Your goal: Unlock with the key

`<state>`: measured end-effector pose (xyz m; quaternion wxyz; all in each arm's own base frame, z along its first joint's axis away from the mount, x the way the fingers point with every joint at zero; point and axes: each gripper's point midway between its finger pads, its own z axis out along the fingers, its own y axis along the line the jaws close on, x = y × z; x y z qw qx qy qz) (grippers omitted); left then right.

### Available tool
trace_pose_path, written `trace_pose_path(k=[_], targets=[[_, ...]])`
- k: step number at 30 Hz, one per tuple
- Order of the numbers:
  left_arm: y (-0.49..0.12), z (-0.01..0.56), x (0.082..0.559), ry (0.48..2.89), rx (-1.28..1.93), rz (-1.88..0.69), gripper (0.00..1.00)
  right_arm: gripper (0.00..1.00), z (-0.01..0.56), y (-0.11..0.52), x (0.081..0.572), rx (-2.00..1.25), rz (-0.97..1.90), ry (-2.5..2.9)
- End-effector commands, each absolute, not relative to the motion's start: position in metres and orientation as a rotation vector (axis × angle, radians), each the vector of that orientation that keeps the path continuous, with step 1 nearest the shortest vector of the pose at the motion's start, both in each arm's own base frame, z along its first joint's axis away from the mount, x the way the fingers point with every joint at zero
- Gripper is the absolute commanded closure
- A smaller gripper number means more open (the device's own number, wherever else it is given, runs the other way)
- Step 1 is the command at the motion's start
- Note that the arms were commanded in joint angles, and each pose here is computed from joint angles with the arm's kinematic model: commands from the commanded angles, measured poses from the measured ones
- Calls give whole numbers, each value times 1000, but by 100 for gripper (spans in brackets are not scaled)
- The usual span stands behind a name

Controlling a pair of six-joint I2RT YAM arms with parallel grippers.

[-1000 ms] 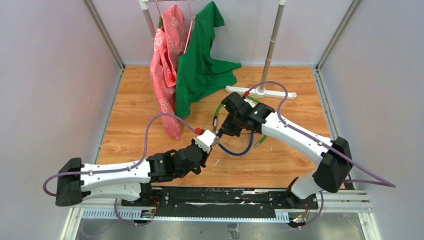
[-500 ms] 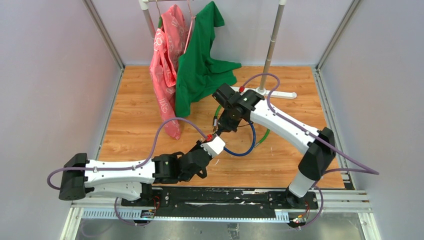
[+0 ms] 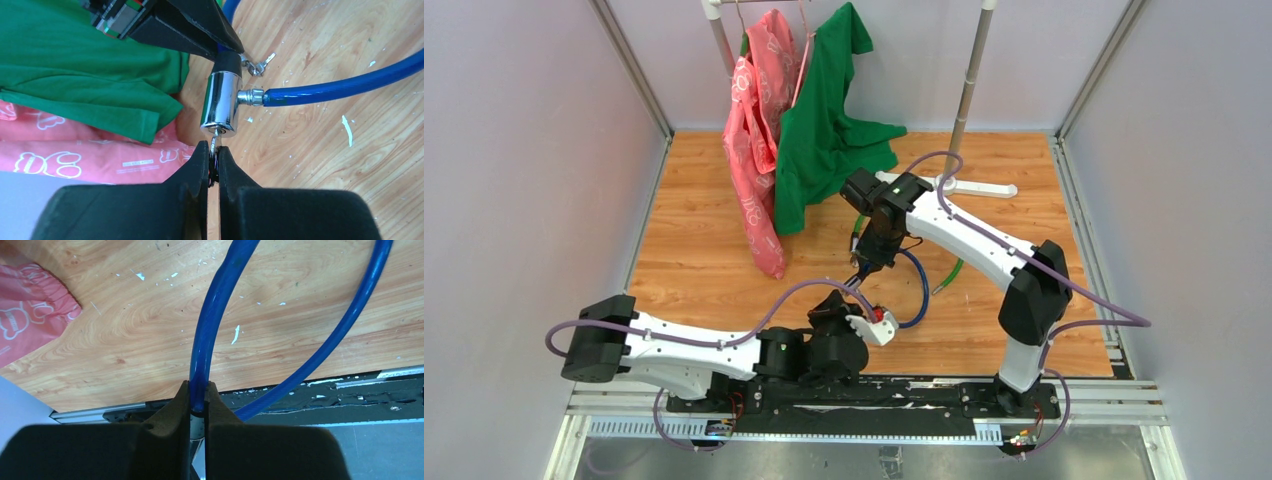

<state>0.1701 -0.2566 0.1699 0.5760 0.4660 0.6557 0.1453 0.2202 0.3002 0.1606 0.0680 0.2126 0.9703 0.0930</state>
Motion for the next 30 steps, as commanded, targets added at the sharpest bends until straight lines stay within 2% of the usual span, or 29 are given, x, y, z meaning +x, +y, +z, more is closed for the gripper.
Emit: trace_pose_path(k=[1,30], targets=[[-248,216,184,1494,871,464,100,100,143,285,131,506,76,3363],[-240,198,180,1548,845,431,100,100,152,280,152,421,125,3235]])
